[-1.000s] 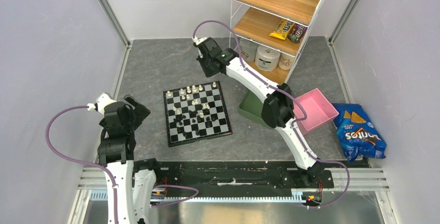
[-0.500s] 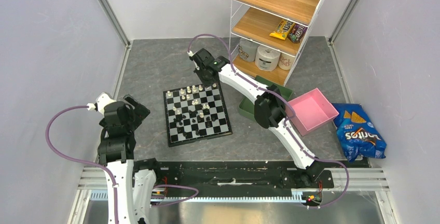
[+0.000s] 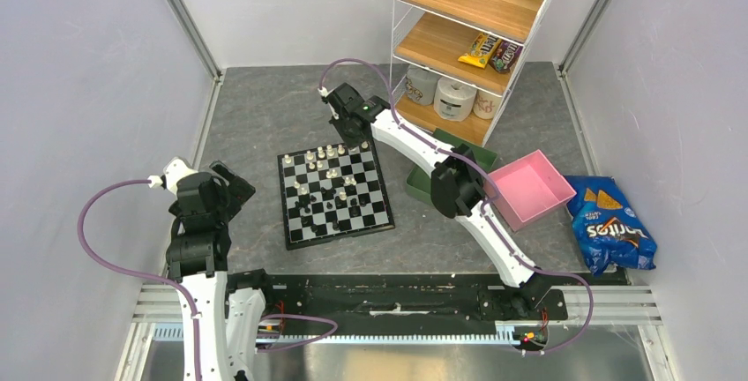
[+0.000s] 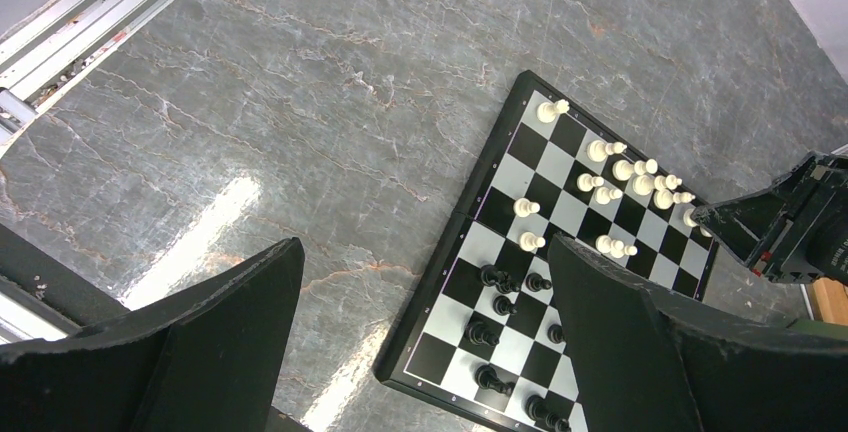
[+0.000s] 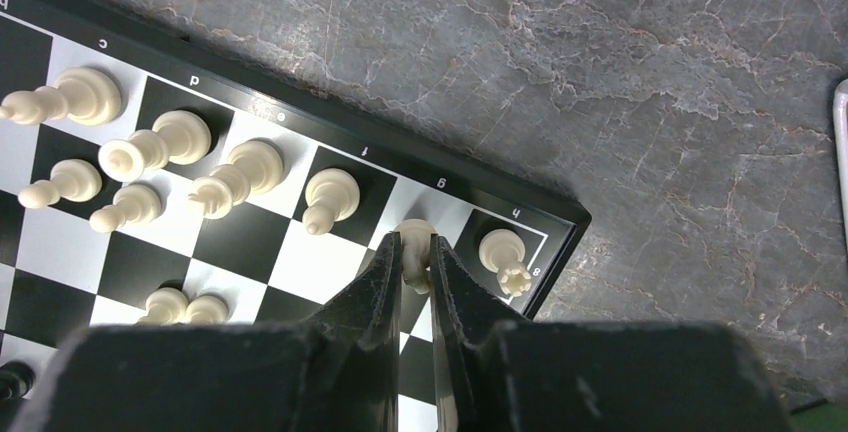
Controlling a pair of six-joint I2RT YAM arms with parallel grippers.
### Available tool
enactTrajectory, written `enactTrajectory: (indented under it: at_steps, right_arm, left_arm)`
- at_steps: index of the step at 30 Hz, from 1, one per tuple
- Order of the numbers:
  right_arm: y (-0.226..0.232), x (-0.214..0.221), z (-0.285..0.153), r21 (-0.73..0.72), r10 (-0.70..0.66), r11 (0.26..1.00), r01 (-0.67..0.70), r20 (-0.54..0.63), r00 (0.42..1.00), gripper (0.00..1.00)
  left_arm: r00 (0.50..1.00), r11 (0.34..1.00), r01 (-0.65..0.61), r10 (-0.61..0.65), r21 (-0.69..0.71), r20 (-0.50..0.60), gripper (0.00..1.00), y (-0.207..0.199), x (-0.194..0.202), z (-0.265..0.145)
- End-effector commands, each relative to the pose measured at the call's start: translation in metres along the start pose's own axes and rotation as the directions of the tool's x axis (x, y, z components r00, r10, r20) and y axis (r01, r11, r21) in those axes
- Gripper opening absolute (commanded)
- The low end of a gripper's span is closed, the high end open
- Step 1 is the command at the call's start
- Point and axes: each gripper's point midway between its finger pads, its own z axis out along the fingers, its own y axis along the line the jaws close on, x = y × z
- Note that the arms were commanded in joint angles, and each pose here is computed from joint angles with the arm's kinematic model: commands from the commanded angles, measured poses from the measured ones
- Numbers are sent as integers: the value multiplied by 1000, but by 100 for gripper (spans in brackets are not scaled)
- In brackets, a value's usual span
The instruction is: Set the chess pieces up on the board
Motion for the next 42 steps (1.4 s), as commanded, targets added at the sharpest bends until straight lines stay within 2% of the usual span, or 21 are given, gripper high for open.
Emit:
enactTrajectory:
  at_steps: [1, 5, 8, 10, 13, 18, 23, 26, 29, 34, 38, 42]
  right_arm:
    - [1, -19, -4, -10, -5, 1000, 6, 59, 998, 14]
    - [2, -19, -4, -12, -5, 1000, 6, 59, 998, 18]
    - [2, -25, -9, -16, -3, 1000, 4, 75, 997, 31]
    - [3, -31, -14, -23, 2, 1000, 1, 94, 996, 32]
    - [2, -41, -23, -27, 6, 1000, -3, 124, 992, 40]
    - [-1, -65, -54, -22, 6, 1000, -2, 194, 981, 43]
    - [-12, -98, -129, -23, 44, 999, -38, 316, 948, 44]
    - [-30, -87, -159, -49, 188, 982, -182, 331, 925, 44]
    - [-38, -76, -195, -132, 330, 944, -302, 372, 868, 44]
    - [-21, -39, -217, -277, 439, 893, -355, 363, 822, 43]
    - [-33, -22, -222, -226, 441, 896, -382, 369, 818, 43]
    - [-51, -12, -230, -197, 463, 887, -419, 381, 800, 42]
  left_arm:
    - [1000, 1000, -15, 14, 26, 20, 100, -5, -6, 2]
    - [1000, 1000, -15, 14, 26, 20, 100, -5, -6, 2]
    - [1000, 1000, -16, 16, 27, 17, 100, -5, -5, 3]
    - [1000, 999, -19, 19, 31, 13, 100, -6, -5, 3]
    - [1000, 999, -29, 29, 39, 4, 100, -8, -4, 4]
    - [999, 996, -48, 49, 71, -3, 100, -14, -3, 4]
    - [995, 973, -86, 94, 213, -27, 100, -38, 0, -2]
    - [994, 918, -40, 77, 395, -79, 99, -74, 5, -15]
    - [989, 874, -29, 96, 486, -114, 97, -95, 7, -23]
    - [948, 839, -81, 231, 538, -217, 91, -124, 29, -27]
    - [898, 809, -156, 354, 567, -260, 89, -155, 66, -32]
    - [835, 808, -272, 468, 523, -289, 83, -176, 109, -23]
